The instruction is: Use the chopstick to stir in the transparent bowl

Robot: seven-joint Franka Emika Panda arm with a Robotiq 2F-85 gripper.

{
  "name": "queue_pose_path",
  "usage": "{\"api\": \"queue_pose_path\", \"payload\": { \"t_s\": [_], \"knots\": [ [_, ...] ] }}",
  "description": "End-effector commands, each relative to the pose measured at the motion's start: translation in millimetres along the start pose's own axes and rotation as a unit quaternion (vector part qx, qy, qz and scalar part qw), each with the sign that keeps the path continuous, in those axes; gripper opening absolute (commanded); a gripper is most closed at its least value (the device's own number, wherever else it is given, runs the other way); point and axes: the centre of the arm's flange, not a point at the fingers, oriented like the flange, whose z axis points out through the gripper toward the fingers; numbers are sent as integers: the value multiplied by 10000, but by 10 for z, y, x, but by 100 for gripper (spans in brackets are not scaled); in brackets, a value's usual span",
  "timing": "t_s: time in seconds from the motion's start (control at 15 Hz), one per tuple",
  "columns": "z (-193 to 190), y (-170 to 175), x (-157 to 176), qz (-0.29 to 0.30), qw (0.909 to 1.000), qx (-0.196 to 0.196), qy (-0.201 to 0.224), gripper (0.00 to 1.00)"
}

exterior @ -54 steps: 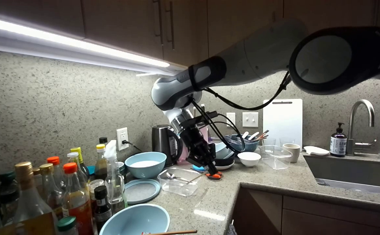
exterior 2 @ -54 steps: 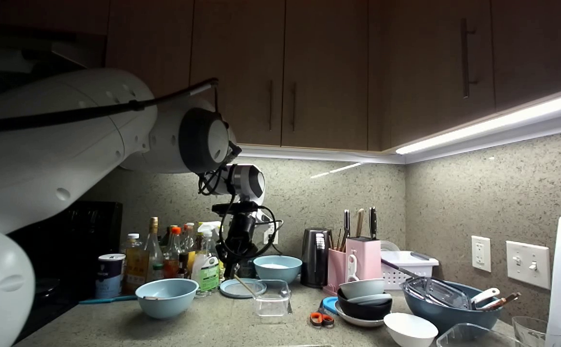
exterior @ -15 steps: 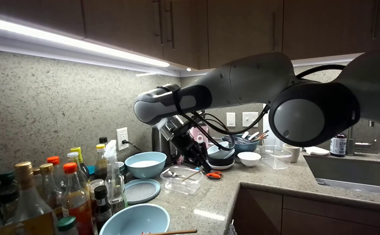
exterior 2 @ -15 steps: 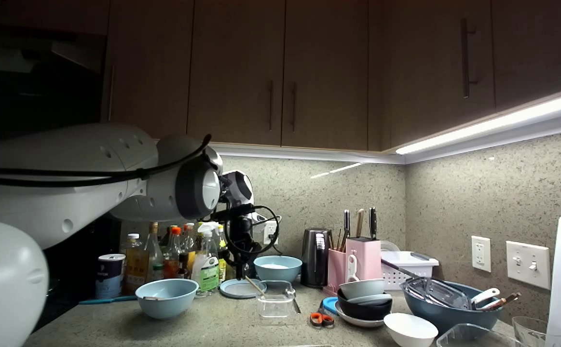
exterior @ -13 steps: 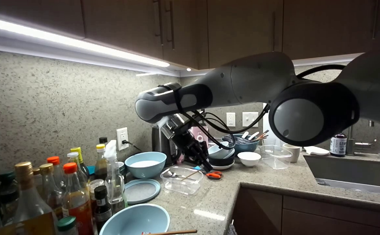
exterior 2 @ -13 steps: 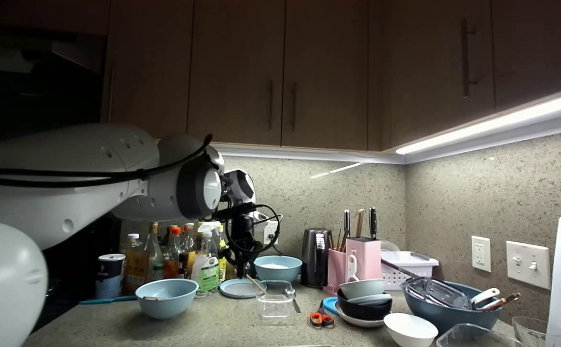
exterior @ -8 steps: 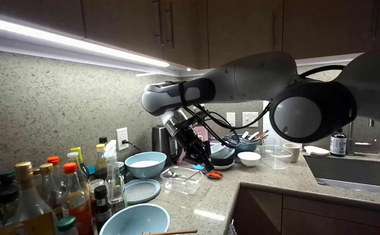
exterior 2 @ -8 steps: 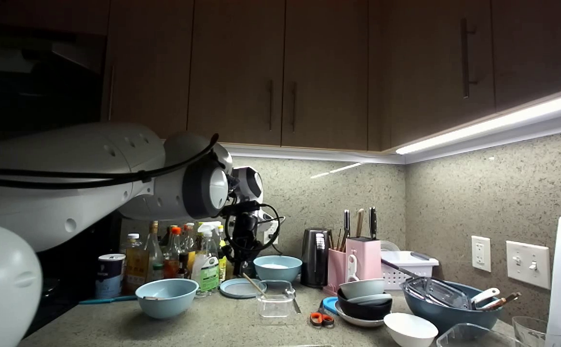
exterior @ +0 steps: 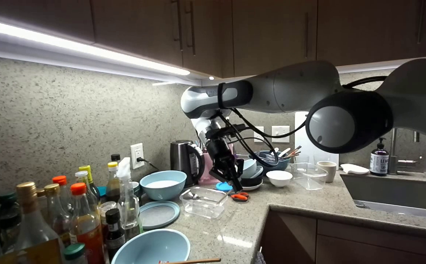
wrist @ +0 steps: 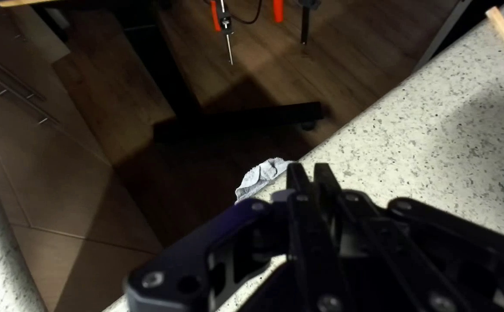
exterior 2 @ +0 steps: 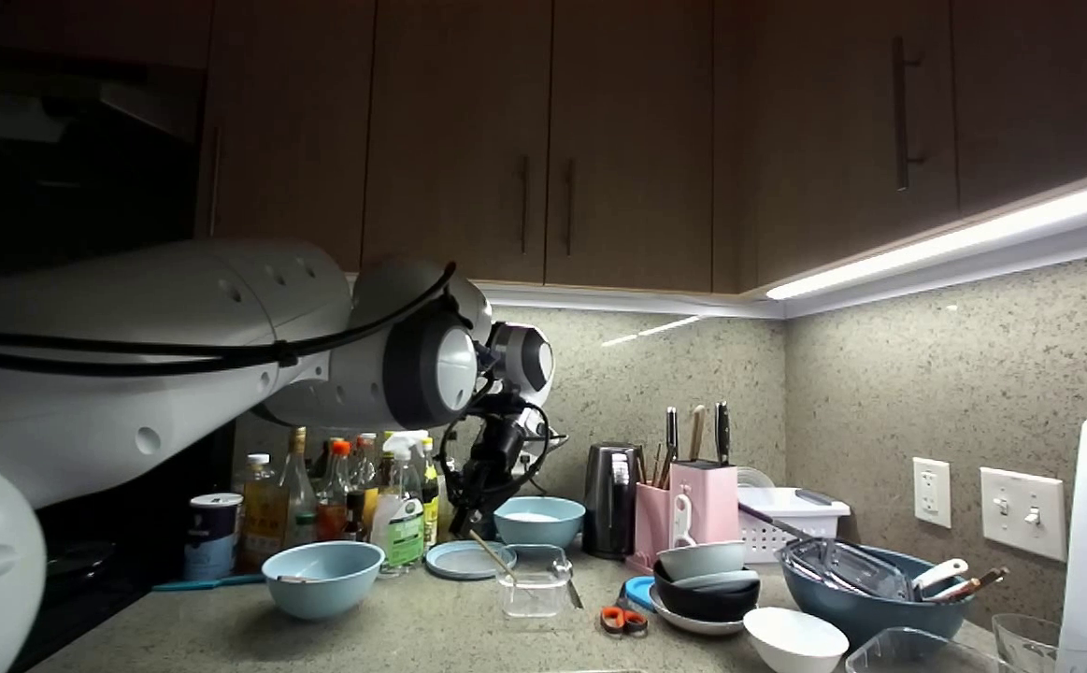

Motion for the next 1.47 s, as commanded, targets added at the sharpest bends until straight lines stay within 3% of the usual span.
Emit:
{"api": "queue_pose_path", "payload": {
  "t_s": [0.0,0.13,0.4,0.8,1.07,1.4],
  "knots": [
    [-38,180,-48,276,9983,513,-22,2],
    [-101,250,17,281,9976,627,61,2],
    [-193,175,145,21,9990,419,175,2],
    [-219,-171,125,-878,9945,-440,351,2],
    [-256,-393,110,-1394,9823,-1153,492,2],
    [-372,-671,249,-1754,9521,-2190,1212,2]
  ]
}}
